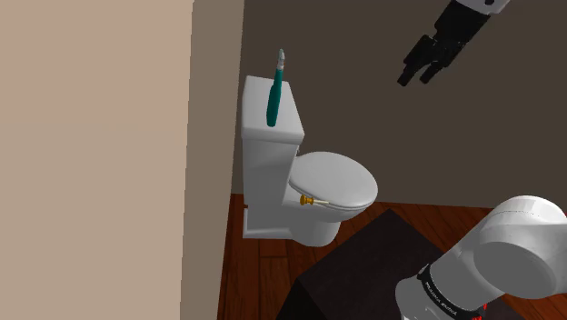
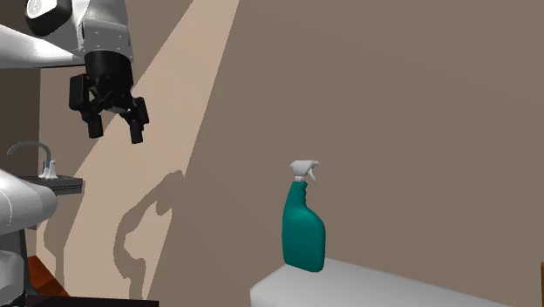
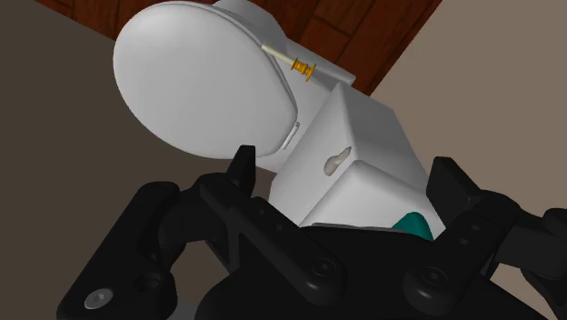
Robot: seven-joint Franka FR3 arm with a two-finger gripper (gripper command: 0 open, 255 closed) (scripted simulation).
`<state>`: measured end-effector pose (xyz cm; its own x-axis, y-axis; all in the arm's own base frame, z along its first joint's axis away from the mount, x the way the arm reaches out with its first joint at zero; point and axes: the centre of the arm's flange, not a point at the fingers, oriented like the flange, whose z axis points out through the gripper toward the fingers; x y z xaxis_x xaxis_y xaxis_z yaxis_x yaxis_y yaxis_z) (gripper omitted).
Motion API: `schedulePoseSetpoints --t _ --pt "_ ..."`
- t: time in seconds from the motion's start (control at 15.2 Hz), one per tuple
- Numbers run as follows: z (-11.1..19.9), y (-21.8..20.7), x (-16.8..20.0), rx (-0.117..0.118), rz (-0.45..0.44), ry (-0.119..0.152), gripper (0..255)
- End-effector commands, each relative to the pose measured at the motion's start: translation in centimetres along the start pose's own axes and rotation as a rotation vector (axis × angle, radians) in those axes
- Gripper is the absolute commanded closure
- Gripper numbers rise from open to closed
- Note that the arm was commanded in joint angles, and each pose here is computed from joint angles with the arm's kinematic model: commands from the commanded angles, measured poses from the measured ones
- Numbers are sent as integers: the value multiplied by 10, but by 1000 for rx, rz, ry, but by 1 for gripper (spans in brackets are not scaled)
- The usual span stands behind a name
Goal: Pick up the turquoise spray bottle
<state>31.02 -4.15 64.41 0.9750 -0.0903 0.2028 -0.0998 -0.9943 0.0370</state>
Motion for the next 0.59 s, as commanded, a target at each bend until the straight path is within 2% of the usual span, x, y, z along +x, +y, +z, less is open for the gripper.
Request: schedulePoseSetpoints --t 0.0,0.53 --pt "0 0 0 0 0 0 0" --pt "22 -58 94 -23 41 -41 0"
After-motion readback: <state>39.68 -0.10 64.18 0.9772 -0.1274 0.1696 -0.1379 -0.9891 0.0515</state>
